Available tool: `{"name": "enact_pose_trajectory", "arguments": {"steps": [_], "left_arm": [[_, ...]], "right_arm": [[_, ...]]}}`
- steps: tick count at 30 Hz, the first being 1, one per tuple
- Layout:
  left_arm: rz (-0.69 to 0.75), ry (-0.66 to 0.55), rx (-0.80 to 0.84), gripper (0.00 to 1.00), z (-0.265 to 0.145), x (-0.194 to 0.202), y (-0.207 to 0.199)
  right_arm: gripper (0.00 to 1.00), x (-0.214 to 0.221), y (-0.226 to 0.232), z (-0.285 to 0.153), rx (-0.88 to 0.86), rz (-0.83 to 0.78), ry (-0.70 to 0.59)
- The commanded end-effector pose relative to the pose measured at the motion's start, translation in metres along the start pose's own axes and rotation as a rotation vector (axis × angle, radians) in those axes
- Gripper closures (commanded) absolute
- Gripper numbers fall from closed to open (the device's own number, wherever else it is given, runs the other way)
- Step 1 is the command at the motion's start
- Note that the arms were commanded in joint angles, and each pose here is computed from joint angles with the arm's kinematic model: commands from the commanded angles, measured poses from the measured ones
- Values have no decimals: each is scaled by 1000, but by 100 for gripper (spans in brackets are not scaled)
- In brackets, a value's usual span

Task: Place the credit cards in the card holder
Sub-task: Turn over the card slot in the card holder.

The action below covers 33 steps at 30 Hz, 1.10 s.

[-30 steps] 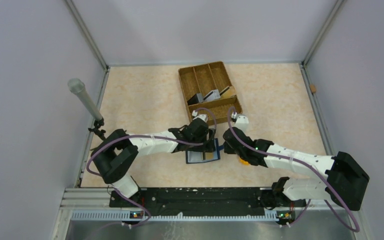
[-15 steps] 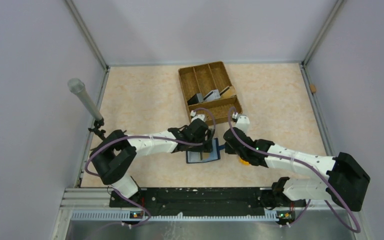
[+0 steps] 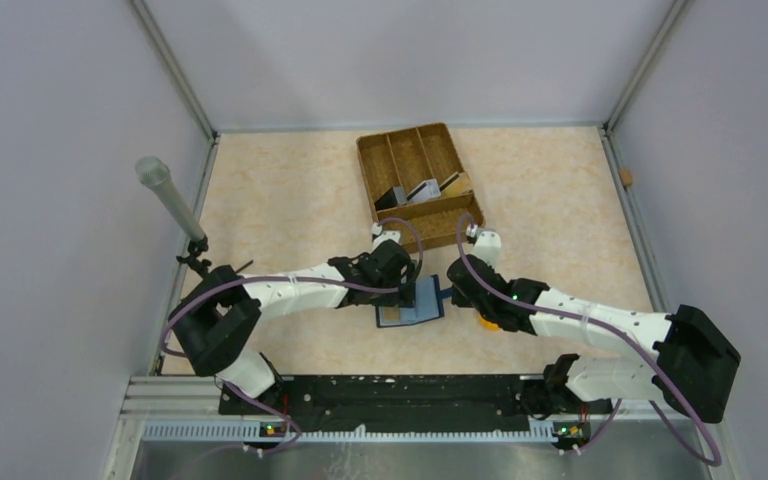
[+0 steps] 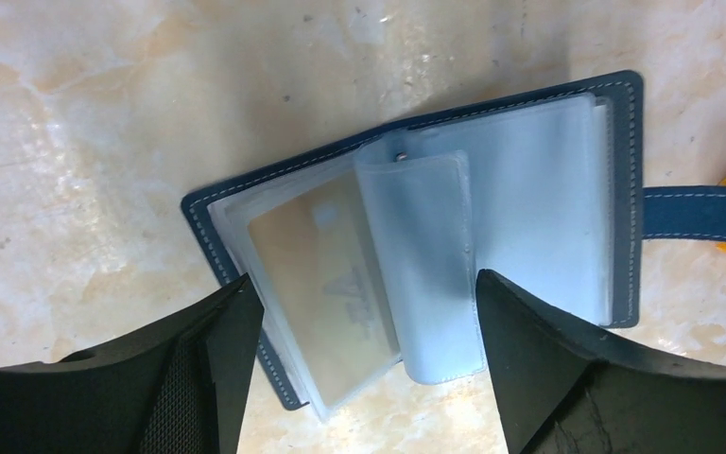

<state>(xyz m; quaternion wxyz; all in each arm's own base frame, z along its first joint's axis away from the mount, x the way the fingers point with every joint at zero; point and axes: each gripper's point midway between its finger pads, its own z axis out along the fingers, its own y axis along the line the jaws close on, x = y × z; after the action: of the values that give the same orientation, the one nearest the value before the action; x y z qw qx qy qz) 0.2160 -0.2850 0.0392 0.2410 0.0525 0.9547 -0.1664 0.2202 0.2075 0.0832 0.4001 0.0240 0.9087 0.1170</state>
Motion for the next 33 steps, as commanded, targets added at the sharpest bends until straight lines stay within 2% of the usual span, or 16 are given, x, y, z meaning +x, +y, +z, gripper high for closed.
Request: {"name": "enact_pose_trajectory", "arguments": {"steps": [1, 12, 19, 21, 24, 26, 30, 33], "left_arm": [[-4, -29, -18, 15, -10, -2, 9], [10, -83, -65, 9, -21, -12, 21], [3, -141, 60, 1, -63, -30, 9], [6, -162, 106, 1, -81, -40, 8], [11, -133, 169, 1, -102, -49, 15], [31, -118, 197, 1, -118, -55, 20], [60, -153, 196, 1, -151, -80, 40], [72, -219, 143, 1, -169, -102, 60]], "right_arm": [[100, -16, -1, -5, 8, 18, -47], [100, -15, -2, -4, 16, 15, -46], [100, -10, -13, 5, 61, 32, -19], [90, -5, -19, 10, 68, 44, 9], [60, -8, -17, 11, 43, 47, 14], [44, -18, -12, 6, 13, 33, -1], [27, -47, 1, -7, -57, -5, -34], [22, -77, 6, -9, -93, -41, -56]]}}
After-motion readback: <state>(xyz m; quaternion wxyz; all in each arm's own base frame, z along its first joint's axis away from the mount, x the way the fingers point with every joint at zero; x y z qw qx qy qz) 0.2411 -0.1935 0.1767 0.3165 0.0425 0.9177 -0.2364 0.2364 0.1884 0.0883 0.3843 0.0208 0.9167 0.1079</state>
